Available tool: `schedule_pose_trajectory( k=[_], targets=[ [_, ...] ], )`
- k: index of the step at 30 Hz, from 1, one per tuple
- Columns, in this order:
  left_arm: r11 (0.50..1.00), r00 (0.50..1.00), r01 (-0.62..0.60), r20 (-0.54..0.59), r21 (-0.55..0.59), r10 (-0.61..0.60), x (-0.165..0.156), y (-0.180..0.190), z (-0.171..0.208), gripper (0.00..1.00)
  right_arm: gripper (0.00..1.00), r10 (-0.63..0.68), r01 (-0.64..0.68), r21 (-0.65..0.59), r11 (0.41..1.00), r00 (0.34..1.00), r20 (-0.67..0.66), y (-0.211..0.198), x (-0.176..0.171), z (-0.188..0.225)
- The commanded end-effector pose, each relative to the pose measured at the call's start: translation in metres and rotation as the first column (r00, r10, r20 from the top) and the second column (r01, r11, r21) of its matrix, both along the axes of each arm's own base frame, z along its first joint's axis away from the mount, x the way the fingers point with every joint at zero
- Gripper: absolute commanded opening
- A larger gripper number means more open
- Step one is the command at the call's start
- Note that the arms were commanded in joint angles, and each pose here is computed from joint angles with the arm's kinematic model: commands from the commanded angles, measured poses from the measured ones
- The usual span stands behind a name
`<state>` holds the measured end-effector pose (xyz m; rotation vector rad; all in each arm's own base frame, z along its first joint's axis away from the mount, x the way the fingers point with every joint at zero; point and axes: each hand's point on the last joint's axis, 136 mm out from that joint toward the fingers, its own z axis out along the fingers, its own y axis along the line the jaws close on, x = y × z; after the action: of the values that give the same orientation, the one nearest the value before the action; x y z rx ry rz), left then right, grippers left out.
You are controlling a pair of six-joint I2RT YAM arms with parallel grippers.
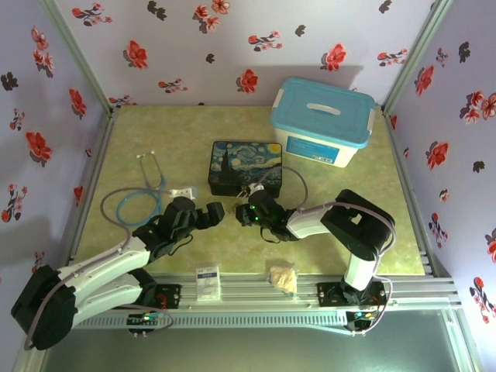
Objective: Unlock a padlock with a key
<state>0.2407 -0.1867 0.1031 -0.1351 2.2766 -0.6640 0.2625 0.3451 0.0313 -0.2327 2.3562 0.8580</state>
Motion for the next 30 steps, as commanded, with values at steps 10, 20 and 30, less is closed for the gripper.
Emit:
schedule_pose_trajectory(
  k=[10, 20, 30],
  targets=[
    [0.985, 0.99, -0.026, 0.144, 0.171, 0.001, 0.051, 0.012, 0.052, 1.0, 0.06, -0.143, 0.165, 0.192, 0.968, 0.982, -0.121, -0.026, 0.0, -0.005],
    [0.967, 0.989, 0.062, 0.118, 0.248, -0.093, 0.115, -0.027, 0.04, 0.98, 0.01, -0.214, 0.283, 0.352, 0.892, 0.951, -0.221, -0.025, 0.003, -0.006],
    [0.924, 0.992, 0.112, 0.017, 0.365, -0.127, 0.133, -0.03, -0.003, 0.78, 0.0, -0.298, 0.379, 0.43, 0.819, 0.922, -0.246, -0.03, 0.012, -0.012]
  ],
)
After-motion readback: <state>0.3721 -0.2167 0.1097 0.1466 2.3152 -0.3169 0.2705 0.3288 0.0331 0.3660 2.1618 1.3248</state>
